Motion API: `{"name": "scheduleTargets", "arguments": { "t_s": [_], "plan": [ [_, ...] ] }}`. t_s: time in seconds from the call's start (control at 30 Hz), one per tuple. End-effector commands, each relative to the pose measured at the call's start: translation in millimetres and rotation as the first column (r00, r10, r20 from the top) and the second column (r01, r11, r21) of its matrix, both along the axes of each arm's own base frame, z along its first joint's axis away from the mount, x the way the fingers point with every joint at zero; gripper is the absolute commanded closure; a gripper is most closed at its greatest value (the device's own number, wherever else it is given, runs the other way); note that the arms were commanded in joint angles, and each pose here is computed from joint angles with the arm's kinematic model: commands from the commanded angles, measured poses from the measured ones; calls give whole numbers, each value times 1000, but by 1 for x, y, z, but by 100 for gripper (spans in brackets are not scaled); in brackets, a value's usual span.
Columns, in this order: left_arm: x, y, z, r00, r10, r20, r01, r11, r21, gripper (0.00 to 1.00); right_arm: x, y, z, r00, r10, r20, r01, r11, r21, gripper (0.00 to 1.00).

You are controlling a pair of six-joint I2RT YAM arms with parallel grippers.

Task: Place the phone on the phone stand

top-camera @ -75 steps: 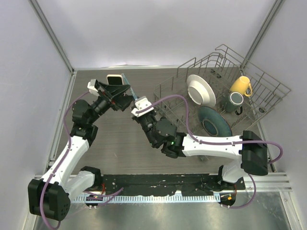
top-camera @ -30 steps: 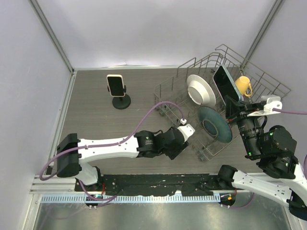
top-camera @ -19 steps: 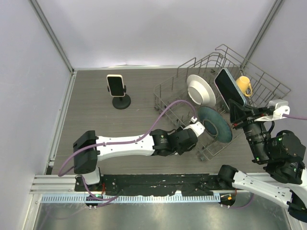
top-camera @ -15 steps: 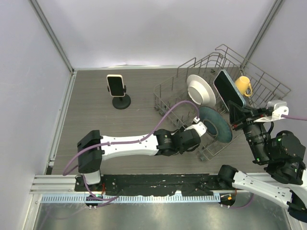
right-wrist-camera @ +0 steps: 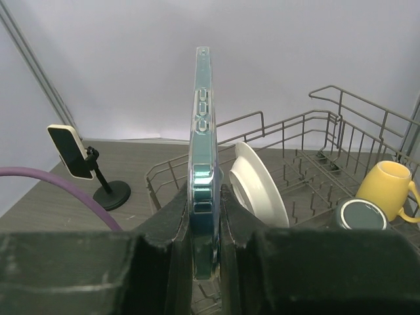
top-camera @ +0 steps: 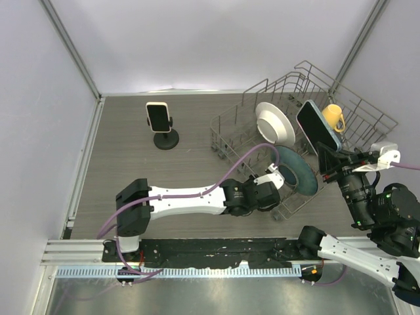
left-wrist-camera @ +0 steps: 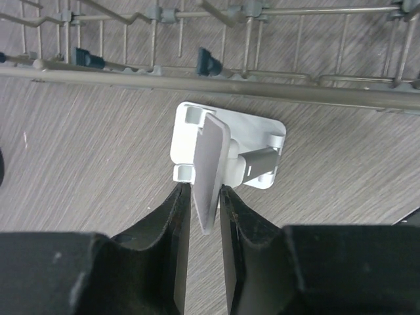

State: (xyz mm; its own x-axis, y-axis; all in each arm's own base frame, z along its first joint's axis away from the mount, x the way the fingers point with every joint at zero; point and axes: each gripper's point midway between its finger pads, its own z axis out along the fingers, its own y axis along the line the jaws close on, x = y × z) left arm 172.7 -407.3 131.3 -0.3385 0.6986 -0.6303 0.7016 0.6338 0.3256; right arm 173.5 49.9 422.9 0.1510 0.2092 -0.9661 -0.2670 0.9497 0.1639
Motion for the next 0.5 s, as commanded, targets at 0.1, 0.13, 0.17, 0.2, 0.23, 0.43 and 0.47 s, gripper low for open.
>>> {"name": "scheduleTargets", "arguments": {
  "t_s": [0.1, 0.13, 0.17, 0.2, 0.23, 0.43, 0.47],
  "plan": [
    [7, 10, 20, 996, 71, 50, -72, 997, 14, 95, -11, -7, 27, 998, 38, 56, -44, 994, 101, 100],
    [9, 13, 21, 994, 92, 57, -93, 996, 18, 100, -11, -6, 27, 998, 41, 55, -46, 994, 103, 100],
    [10, 16, 26, 992, 113, 59, -114, 993, 9, 100, -12, -7, 27, 998, 43, 56, -49, 993, 110, 100],
    [10, 24, 26, 988, 146, 54, -148, 989, 19, 100, -12, -6, 27, 997, 49, 54, -55, 992, 113, 100],
    [16, 31, 34, 977, 197, 84, -198, 980, 5, 100, -12, -4, 27, 997, 56, 54, -61, 992, 113, 100],
    [37, 90, 67, 864, 494, 96, -489, 869, -71, 100, -11, 6, 23, 995, 88, 40, -92, 989, 118, 100],
    [36, 115, 72, 826, 553, 110, -552, 833, -40, 100, -10, 8, 23, 995, 91, 38, -95, 989, 118, 100]
  ]
}}
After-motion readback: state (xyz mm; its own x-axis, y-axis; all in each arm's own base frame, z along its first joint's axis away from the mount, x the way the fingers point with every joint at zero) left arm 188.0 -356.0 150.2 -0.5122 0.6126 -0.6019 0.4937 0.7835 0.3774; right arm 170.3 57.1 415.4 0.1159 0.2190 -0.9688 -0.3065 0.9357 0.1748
